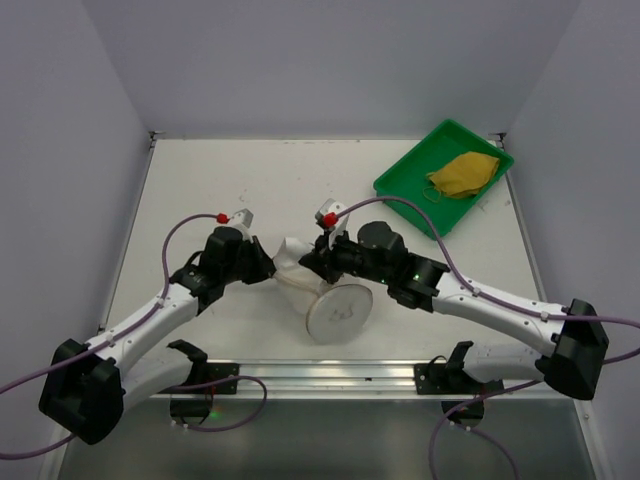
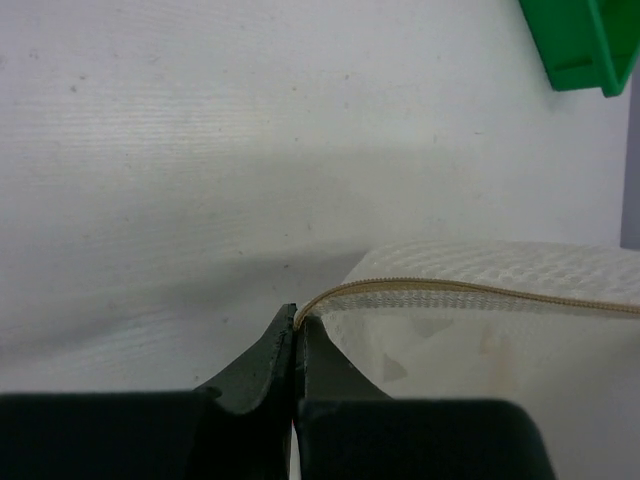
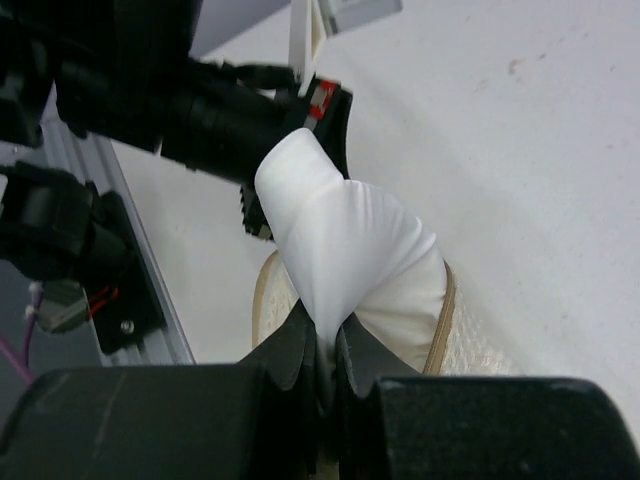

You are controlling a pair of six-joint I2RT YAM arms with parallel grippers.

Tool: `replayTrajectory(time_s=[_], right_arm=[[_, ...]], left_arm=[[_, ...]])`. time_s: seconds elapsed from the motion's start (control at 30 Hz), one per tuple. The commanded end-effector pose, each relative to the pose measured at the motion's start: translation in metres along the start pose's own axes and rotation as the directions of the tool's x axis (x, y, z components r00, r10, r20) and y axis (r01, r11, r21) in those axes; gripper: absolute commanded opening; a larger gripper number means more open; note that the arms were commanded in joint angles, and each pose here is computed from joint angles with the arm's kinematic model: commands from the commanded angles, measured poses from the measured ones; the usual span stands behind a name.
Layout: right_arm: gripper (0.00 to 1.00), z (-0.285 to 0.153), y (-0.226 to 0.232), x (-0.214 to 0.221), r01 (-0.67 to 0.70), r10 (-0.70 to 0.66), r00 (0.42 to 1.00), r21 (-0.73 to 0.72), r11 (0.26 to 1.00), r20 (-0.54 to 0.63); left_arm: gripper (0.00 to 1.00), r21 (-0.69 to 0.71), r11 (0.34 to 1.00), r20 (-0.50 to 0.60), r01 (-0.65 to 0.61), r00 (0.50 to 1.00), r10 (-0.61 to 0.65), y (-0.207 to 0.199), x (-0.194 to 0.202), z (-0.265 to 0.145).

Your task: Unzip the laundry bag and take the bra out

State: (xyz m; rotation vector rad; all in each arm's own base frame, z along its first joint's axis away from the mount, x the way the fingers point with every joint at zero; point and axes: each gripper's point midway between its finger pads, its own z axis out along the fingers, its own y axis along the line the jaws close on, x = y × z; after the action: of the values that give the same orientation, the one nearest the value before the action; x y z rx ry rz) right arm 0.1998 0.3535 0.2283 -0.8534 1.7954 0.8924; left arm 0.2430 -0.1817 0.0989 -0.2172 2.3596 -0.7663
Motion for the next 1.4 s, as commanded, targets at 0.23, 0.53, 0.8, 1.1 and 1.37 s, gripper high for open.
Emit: replayTrajectory(time_s=[0.23,0.53,0.8,1.1,1.37], right_arm=[[0.0,0.009,-0.028,-0.104,-0.146,0.071,0.9,0.144,0.979,0.43],[0.0,0.014,-0.042,-0.137,-0.253,0.143,0.821,0.128,0.959,0.553],[0.0,-0.046,-0.072,-0.192,-0.279,0.093,0.757,0.19,0.941,0.647],[0.0,-0.143,-0.204,-0.177,-0.349,-0.074,0.815,0.589,0.729,0.575],[0.0,-0.204,-0.323,-0.133,-0.428,-0.071,0.86,0.791,0.437,0.505]], left_arm=[[0.0,0.258,0.966,-0.023,-0.028,0.999,0.035,-0.056,0.003,-0.022],[0.0,0.292,0.956,-0.036,-0.02,0.999,0.031,-0.06,0.01,-0.025],[0.0,0.131,0.991,-0.022,0.035,0.999,-0.032,-0.021,0.02,-0.004],[0.0,0.041,0.999,0.018,0.015,1.0,-0.016,-0.008,0.009,-0.001],[0.0,0.031,1.0,0.001,0.008,1.0,-0.008,-0.005,0.011,0.002]])
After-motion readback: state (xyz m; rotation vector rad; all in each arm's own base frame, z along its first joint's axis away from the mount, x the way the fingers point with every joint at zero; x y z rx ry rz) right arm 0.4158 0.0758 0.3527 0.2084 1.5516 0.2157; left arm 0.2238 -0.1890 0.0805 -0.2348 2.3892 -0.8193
